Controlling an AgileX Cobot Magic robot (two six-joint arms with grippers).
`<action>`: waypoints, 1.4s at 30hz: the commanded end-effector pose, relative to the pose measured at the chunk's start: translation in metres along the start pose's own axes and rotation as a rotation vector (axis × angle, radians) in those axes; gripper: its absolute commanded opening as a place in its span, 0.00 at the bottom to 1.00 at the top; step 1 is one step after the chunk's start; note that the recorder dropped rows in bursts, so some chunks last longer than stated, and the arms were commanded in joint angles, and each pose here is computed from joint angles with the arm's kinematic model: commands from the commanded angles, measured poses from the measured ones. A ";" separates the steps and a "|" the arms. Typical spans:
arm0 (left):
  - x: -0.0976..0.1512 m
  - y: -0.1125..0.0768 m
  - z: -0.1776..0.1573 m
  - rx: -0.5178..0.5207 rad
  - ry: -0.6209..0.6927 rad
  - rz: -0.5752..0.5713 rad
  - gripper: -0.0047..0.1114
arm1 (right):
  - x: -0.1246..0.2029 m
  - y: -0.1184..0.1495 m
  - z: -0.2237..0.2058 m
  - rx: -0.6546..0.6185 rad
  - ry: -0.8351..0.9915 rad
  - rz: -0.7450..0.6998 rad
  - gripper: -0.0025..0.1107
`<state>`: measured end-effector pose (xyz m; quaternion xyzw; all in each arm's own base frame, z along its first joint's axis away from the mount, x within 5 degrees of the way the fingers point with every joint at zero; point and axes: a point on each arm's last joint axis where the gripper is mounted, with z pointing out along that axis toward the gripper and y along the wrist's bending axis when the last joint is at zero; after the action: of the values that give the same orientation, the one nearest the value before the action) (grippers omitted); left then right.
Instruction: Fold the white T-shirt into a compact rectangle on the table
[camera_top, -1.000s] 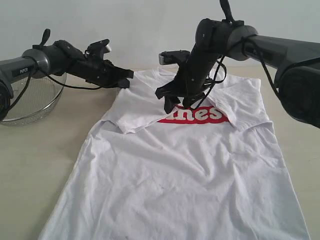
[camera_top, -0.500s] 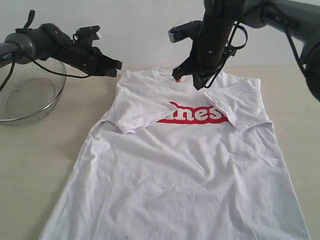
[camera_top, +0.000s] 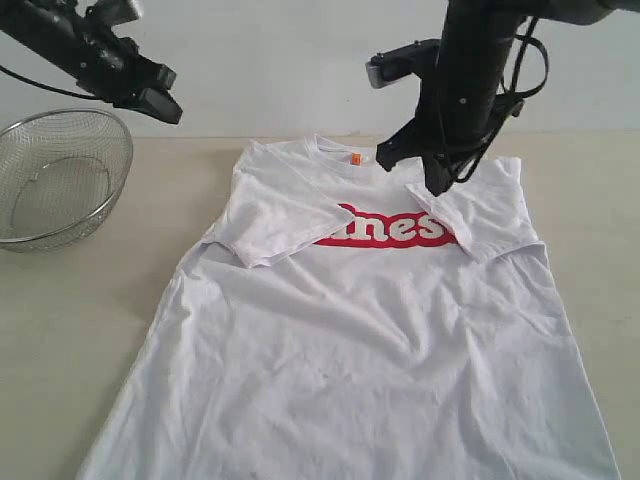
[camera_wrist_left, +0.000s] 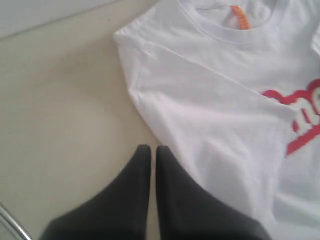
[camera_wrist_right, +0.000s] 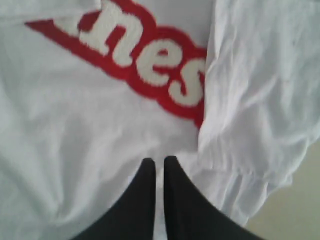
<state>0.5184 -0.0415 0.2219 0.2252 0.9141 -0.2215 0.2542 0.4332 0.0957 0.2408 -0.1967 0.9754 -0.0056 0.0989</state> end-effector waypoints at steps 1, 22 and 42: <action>0.002 -0.020 -0.018 0.190 -0.050 -0.050 0.08 | 0.048 0.009 -0.019 -0.017 0.053 0.047 0.02; 0.138 -0.157 -0.082 0.114 -0.018 -0.141 0.08 | 0.262 0.063 -0.055 -0.175 -0.219 0.253 0.02; 0.296 -0.170 -0.081 -0.177 -0.066 -0.421 0.08 | 0.285 0.068 -0.038 -0.192 -0.176 0.368 0.02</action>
<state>0.1741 -0.0473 0.1654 0.0150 0.9508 -0.1933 0.2415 0.1492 0.0504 0.2311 -0.0411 0.9742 0.1274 0.1814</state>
